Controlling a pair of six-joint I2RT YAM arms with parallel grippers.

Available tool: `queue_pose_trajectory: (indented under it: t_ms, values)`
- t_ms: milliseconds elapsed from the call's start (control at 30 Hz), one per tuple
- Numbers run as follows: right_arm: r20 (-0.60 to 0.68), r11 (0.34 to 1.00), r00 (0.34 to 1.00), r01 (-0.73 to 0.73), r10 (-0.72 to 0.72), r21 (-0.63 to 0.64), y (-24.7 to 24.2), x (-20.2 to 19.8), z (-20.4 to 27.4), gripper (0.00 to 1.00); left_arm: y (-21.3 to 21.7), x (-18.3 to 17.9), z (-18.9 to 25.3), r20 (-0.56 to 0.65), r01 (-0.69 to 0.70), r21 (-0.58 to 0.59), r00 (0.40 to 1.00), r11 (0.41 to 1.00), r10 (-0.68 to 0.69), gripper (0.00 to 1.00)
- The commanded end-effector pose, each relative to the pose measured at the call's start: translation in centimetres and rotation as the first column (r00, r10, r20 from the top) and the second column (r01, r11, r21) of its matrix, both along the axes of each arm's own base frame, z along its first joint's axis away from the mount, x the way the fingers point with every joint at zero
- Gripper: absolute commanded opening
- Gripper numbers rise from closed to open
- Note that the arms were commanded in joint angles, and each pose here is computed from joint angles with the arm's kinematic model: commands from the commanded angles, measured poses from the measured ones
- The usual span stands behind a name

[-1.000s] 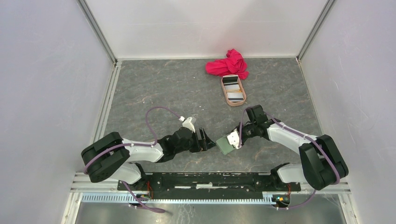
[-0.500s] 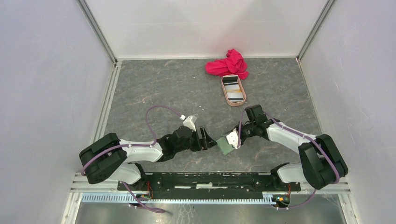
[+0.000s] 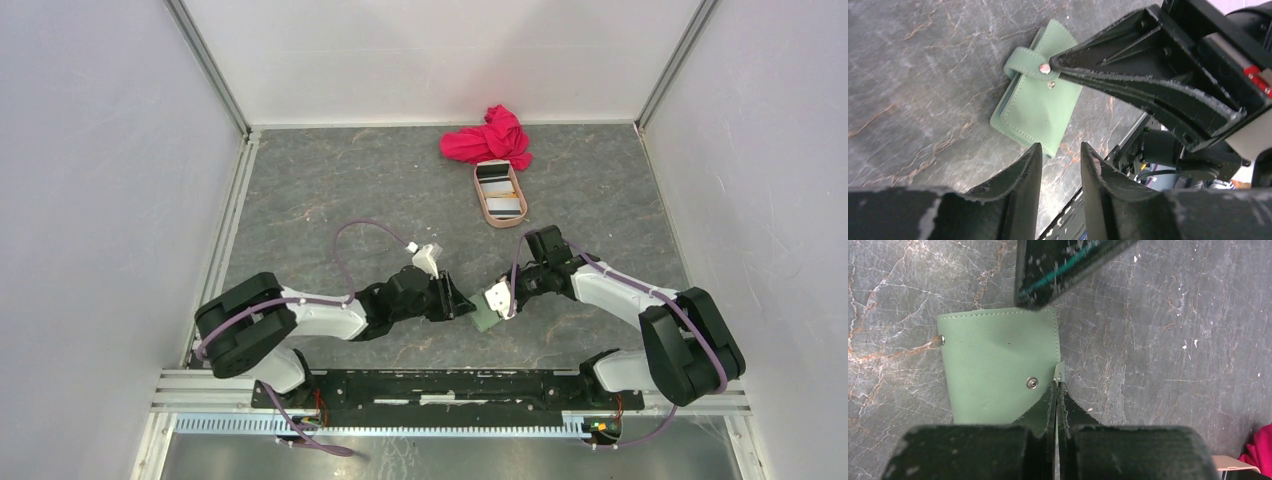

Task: Put the credit cards into the card holder
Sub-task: Close the card holder at the center of the board.

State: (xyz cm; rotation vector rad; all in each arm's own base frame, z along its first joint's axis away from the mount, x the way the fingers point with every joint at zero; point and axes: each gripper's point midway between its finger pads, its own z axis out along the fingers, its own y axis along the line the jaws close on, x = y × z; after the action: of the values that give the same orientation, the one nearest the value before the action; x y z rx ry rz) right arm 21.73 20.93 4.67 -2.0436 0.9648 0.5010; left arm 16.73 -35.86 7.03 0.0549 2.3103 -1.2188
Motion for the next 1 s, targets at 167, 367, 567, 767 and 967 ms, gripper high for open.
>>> queue_pose_trajectory:
  t_ms: [167,367,567,767,967]
  values:
    - [0.040,0.999,0.999,-0.026,0.026,0.019,0.5,0.4,1.5,0.00,-4.3,0.7,1.6,0.005,0.066,-0.116,0.998,0.991,-0.066,0.29]
    - [0.040,1.000,0.999,-0.024,0.023,0.020,0.4,0.3,1.7,0.00,-4.1,0.9,-0.3,-0.033,0.030,-0.088,0.999,0.996,-0.033,0.23]
    - [0.052,0.998,0.998,-0.043,0.041,0.038,0.6,-0.1,2.4,0.00,-2.5,1.5,-2.5,-0.059,-0.036,0.015,0.998,0.999,0.037,0.19]
    - [0.060,0.998,0.997,-0.053,0.051,0.025,0.3,-0.3,2.4,0.00,-1.8,1.4,-3.7,-0.084,-0.057,0.052,0.995,0.997,0.061,0.17]
    - [0.053,0.997,0.996,-0.076,0.077,-0.024,-0.6,-1.3,1.1,0.00,-1.7,1.5,-3.9,-0.089,-0.061,0.061,0.994,0.996,0.066,0.16]
